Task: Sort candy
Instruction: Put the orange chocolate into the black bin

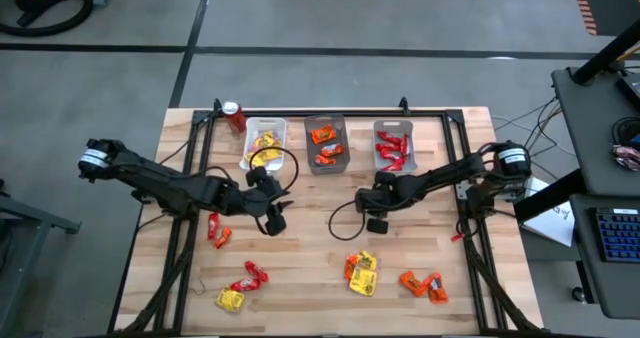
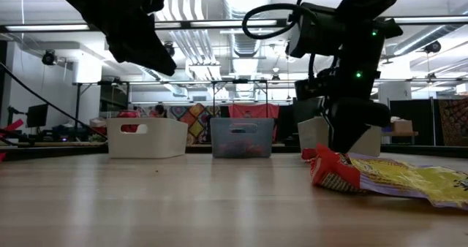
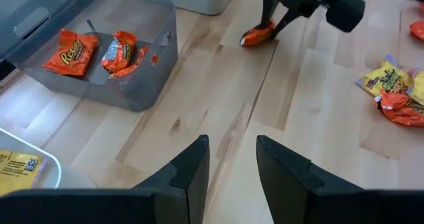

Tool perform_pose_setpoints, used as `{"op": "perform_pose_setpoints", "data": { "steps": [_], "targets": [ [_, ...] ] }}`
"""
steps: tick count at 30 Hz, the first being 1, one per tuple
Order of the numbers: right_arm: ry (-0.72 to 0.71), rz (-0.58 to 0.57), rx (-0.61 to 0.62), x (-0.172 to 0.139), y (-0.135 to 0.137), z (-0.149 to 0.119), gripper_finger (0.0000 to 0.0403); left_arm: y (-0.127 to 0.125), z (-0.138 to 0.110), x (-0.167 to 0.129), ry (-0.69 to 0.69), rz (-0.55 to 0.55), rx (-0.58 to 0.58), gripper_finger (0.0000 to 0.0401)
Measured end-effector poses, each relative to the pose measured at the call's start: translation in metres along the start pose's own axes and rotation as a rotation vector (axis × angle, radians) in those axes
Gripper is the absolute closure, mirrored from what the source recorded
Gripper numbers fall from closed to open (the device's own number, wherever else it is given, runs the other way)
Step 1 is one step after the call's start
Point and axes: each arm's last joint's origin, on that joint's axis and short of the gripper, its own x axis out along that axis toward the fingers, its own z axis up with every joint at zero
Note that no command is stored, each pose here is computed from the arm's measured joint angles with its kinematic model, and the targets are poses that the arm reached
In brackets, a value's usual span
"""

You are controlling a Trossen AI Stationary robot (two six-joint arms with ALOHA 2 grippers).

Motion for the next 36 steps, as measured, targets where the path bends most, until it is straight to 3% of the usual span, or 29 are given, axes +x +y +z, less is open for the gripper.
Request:
{"op": "perform_pose_setpoints", "data": {
  "steps": [3,10,20,27,36],
  "targets": [
    [-0.02,0.011,0.003,-0.003,0.0,0.001,0.0379,-0.001,-0.002,0.003,0.009,0.004,0.005,0.0292],
    [-0.09,0.032,0.008,-0.023,-0.004,0.003,0.0385,-0.006,-0.004,0.004,0.017,-0.007,0.005,0.0292],
    [-0.435,0.047,-0.066,-0.082,-0.019,0.037,0.0387,-0.01,-0.009,-0.012,0.07,-0.091,-0.019,0.0292],
    [-0.535,-0.036,-0.138,-0.106,-0.049,0.071,0.0387,-0.002,-0.025,-0.019,0.295,-0.108,-0.146,0.0292],
    [-0.509,-0.143,-0.203,-0.092,-0.091,0.104,0.0385,0.013,-0.048,-0.029,0.602,0.04,-0.301,0.0292]
  ]
}}
